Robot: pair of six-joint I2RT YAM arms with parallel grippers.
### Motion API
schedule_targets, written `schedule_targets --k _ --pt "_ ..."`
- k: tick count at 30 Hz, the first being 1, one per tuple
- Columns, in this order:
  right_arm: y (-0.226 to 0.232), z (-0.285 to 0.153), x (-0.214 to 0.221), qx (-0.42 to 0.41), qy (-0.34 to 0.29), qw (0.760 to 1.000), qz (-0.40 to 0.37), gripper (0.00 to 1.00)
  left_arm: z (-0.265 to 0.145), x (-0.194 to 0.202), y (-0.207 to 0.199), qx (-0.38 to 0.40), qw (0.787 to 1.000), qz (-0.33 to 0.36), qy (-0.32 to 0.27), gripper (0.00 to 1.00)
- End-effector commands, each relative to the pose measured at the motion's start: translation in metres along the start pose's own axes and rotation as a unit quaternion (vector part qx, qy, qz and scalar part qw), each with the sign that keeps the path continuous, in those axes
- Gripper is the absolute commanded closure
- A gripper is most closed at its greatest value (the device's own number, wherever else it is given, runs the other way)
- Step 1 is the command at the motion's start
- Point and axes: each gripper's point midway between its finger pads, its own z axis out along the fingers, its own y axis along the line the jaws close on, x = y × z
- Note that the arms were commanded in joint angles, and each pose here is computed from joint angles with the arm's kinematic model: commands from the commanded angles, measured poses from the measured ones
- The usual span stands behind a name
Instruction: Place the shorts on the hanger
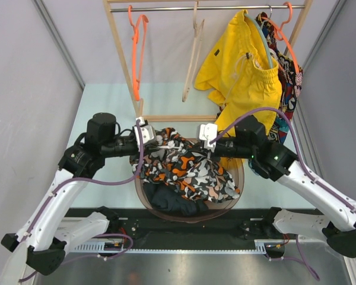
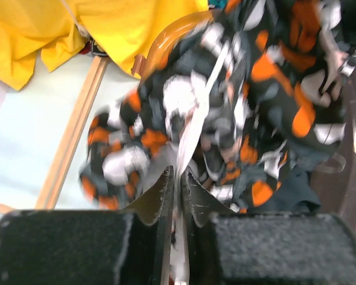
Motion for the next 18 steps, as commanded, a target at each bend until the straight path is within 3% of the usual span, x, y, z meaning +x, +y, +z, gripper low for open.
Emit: schedule_targets --k 1,4,5,7,13,18 --pt "-0.008 -0.022 -0.018 0.032 -0.011 0.997 -0.064 1.0 0.001 0.006 0.015 -0.028 0.999 0.04 0.0 0.87" --pt "-0.005 -0.026 -0.025 0.032 -0.019 0.996 -0.084 1.0 0.006 0.01 0.008 -0.003 0.999 0.045 -0.001 0.58" --pt "-0.003 -0.027 -0.027 0.028 -0.023 0.995 -0.088 1.0 0.007 0.015 0.007 0.001 0.999 0.043 0.005 0.36" --pt "0.001 -0.031 -0.03 0.02 -0.028 0.994 -0.103 1.0 0.007 0.02 0.017 -0.028 0.999 0.039 0.015 0.26" --pt "0.017 -0.039 -0.034 -0.008 -0.038 0.99 -0.136 1.0 0.007 0.032 0.05 -0.073 0.997 -0.006 0.018 0.16" --pt "0.021 -0.043 -0.04 -0.014 -0.048 0.987 -0.152 1.0 0.025 0.059 0.06 -0.084 0.995 -0.036 0.037 0.14"
